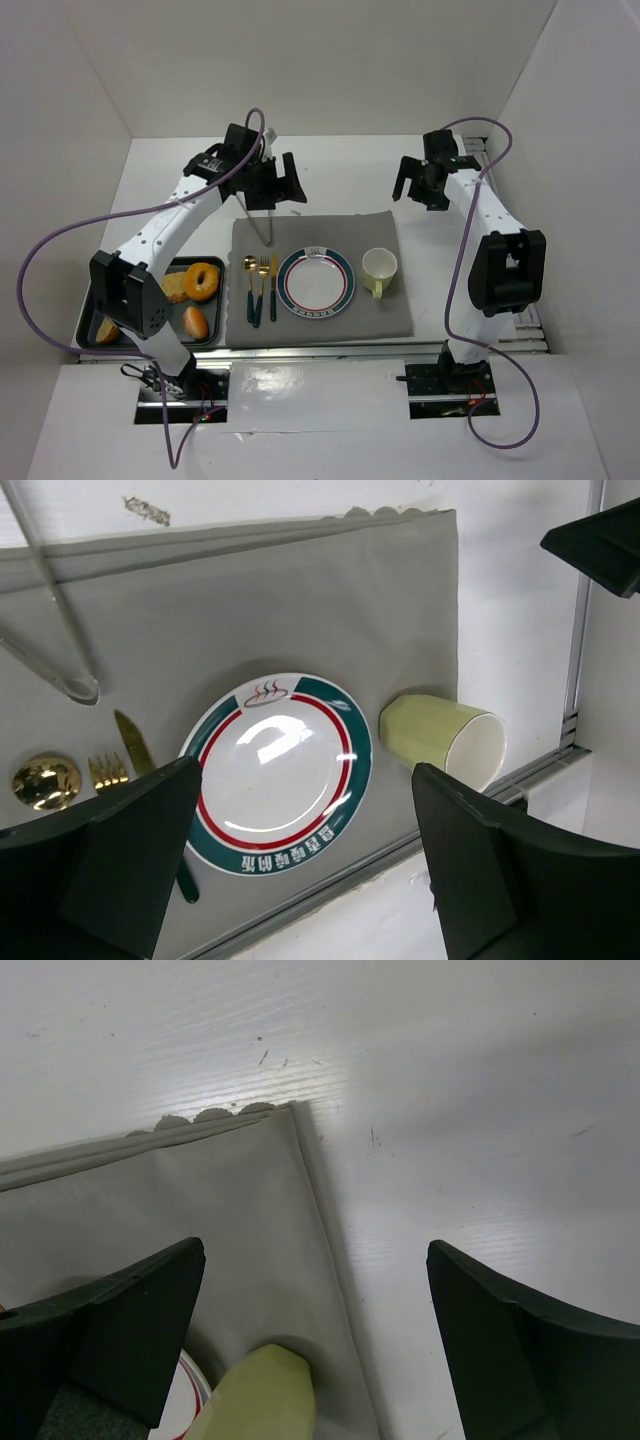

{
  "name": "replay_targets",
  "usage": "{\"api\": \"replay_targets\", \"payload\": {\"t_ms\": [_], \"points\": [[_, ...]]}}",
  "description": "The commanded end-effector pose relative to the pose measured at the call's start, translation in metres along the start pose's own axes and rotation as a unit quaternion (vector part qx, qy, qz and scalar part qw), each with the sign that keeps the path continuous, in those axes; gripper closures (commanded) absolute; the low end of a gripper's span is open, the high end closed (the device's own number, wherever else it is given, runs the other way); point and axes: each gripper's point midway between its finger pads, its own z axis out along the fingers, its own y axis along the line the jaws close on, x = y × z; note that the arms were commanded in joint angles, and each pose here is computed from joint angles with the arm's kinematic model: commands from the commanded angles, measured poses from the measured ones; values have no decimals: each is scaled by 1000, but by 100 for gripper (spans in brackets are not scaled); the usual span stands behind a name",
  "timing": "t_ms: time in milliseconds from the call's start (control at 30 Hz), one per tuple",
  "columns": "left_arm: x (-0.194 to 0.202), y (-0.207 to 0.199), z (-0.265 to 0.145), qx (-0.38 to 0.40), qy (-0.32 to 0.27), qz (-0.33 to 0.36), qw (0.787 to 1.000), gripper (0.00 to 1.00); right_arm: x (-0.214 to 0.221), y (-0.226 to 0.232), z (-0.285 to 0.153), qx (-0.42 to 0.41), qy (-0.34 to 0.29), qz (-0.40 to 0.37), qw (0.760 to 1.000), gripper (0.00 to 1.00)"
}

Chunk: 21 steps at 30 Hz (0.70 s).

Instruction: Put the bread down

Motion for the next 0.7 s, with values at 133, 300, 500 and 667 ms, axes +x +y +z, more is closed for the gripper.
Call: {"api": "replay_targets", "payload": {"t_ms": [133, 300, 500, 667], "points": [[-9, 23, -6, -41, -8, -9, 999, 0, -22, 12, -12, -11, -43, -4, 999, 1], [-11, 46, -2, -103, -7, -9, 995, 0, -23, 12, -15, -13, -47, -4, 999, 1], [-14, 71, 17, -203, 12, 2, 979, 0, -18, 14, -20, -25, -51, -4, 998, 1], [-13, 60, 33, -203, 21, 16, 979, 0, -15, 15, -17, -18, -40, -8, 999, 1]]}}
